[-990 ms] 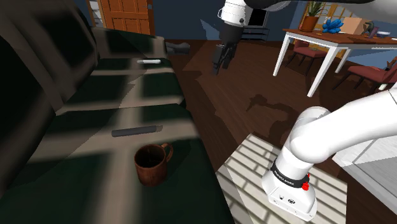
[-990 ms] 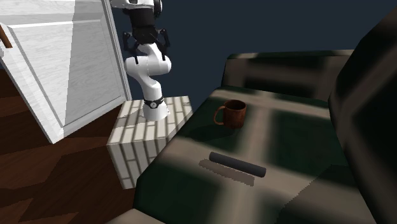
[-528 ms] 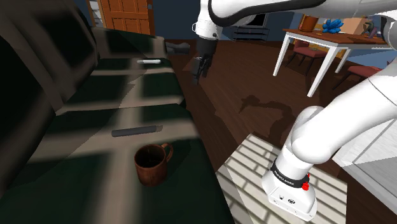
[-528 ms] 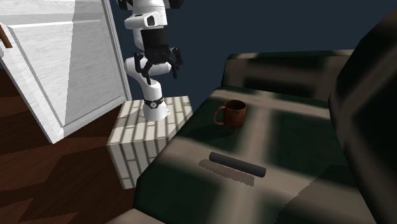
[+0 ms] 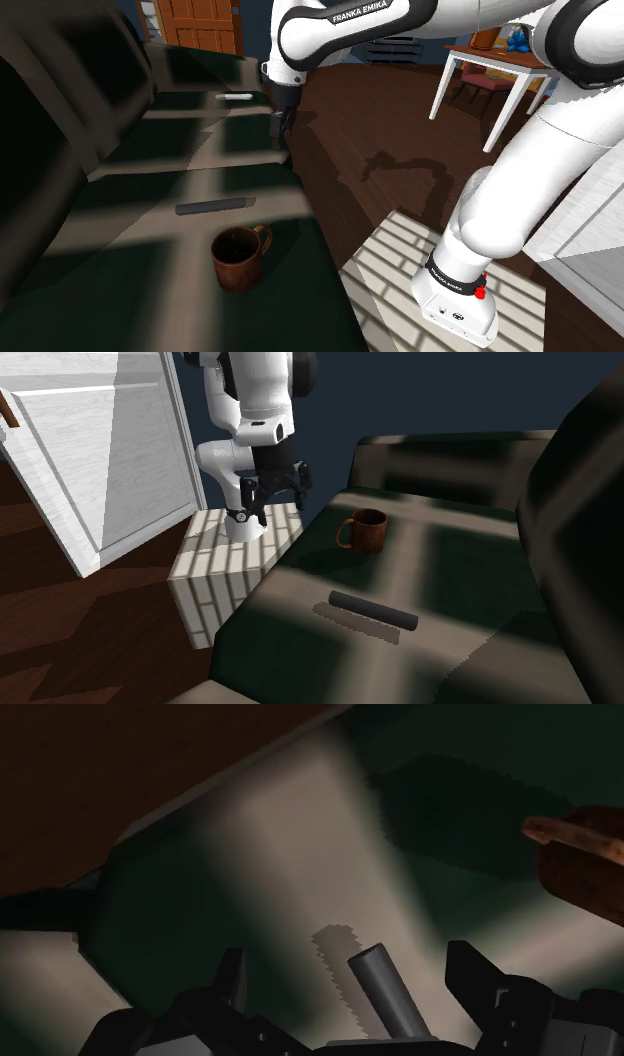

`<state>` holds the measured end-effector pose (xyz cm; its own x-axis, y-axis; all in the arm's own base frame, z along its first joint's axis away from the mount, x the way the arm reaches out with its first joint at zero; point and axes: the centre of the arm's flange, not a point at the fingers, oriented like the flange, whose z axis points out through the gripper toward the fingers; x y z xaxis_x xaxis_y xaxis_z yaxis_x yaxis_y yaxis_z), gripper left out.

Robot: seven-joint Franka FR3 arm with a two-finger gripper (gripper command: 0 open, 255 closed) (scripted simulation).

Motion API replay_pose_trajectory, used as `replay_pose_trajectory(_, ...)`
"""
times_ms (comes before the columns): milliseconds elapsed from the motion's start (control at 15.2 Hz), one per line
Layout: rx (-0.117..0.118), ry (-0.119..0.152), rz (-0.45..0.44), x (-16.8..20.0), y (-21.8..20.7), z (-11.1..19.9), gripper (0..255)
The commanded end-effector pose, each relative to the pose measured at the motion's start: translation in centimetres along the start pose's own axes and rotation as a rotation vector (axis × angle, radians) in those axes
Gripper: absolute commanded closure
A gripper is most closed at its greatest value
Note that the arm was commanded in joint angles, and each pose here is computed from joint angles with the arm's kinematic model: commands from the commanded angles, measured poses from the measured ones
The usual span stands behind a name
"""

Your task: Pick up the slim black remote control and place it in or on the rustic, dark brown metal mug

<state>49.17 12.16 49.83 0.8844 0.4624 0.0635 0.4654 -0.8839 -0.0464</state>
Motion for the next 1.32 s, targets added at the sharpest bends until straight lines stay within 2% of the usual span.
replay_pose_trajectory(0,0.006,-0.010,-0.046,2.2,-0.6,1.5,0)
replay_pose_trajectory(1056,0.046,-0.097,-0.404,17.4,-7.7,15.7,0)
replay_pose_trajectory(1254,0.047,-0.098,-0.410,17.5,-7.9,17.0,0)
